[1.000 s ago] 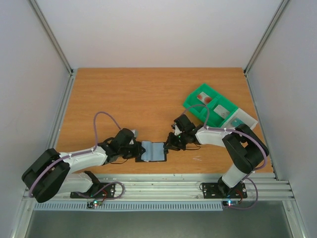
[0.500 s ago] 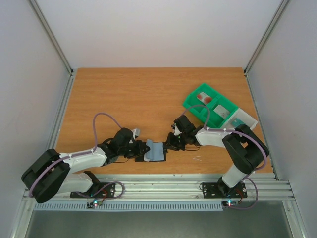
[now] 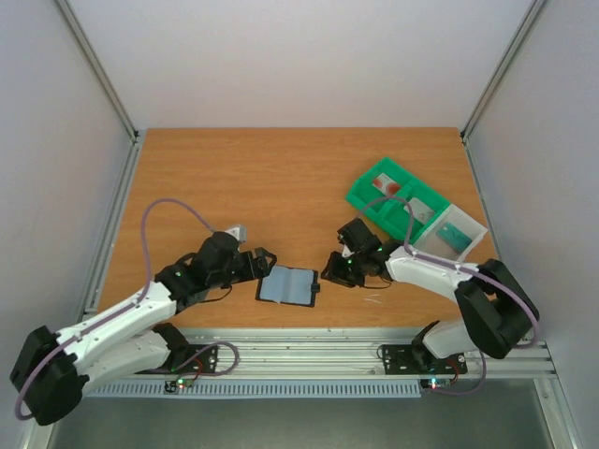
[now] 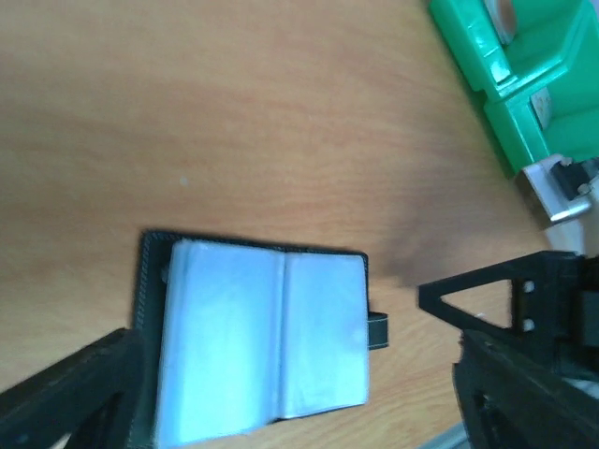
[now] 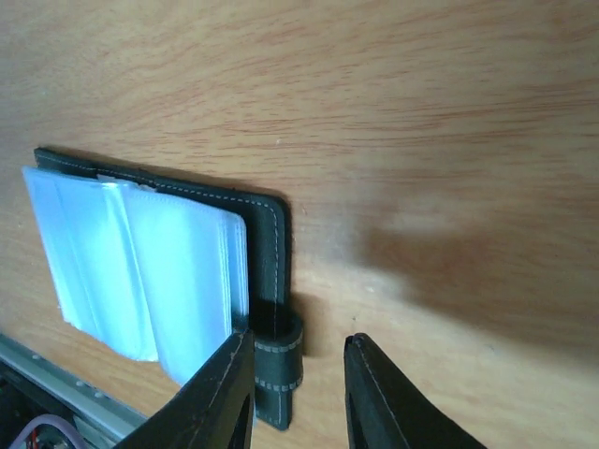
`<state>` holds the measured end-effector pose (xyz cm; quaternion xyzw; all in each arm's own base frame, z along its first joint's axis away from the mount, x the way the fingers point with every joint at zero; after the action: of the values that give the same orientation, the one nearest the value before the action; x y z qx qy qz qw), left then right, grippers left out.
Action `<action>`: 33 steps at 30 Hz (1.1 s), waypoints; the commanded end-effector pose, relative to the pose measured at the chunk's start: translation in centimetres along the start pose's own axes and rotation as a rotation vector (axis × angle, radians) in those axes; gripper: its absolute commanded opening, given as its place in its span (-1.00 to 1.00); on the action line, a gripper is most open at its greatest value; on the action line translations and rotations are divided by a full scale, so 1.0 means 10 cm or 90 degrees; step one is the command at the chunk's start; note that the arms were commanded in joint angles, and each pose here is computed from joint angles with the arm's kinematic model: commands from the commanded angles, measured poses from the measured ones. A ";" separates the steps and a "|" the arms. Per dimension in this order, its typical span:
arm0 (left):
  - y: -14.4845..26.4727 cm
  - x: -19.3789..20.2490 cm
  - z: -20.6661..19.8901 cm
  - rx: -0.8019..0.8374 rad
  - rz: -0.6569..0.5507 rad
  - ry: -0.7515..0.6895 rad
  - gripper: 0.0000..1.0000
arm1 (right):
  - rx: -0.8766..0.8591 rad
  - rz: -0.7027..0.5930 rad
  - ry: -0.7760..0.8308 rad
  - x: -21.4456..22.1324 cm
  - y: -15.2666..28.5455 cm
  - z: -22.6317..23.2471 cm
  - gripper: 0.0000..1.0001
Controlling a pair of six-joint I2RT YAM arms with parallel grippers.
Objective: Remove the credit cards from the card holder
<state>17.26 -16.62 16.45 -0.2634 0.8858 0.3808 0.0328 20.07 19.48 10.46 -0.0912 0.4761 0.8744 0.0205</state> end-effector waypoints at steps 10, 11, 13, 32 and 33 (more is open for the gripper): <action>0.88 -0.30 -0.49 0.001 -0.125 -0.131 0.99 | 0.105 -0.169 0.132 -0.02 1.34 0.34 0.02; 0.94 -0.30 -0.52 0.002 -0.121 -0.142 0.99 | 0.110 -0.185 0.141 -0.01 1.45 0.37 0.09; 1.05 -0.33 -0.61 0.013 -0.126 -0.154 0.99 | 0.122 -0.214 0.154 0.02 1.65 0.39 0.15; 1.59 -0.32 -0.70 0.101 -0.194 -0.188 0.99 | 0.061 -0.314 0.208 0.31 2.47 0.57 0.97; 1.60 -0.32 -0.70 0.108 -0.196 -0.188 0.99 | 0.057 -0.313 0.208 0.32 2.47 0.57 0.97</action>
<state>13.64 -11.48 31.94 -0.3216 0.8517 0.3469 0.2256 13.77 10.89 33.00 -0.3374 0.4802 0.7929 0.1638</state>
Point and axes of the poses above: each gripper's point midway between its finger pads, its own y axis back along the fingers, its own z axis along the line the jaws close on, x = y × z, the point moved 8 cm from there along y, back along the fingers, and after that the axes turned 13 degrees about y, right-handed, at the moved point
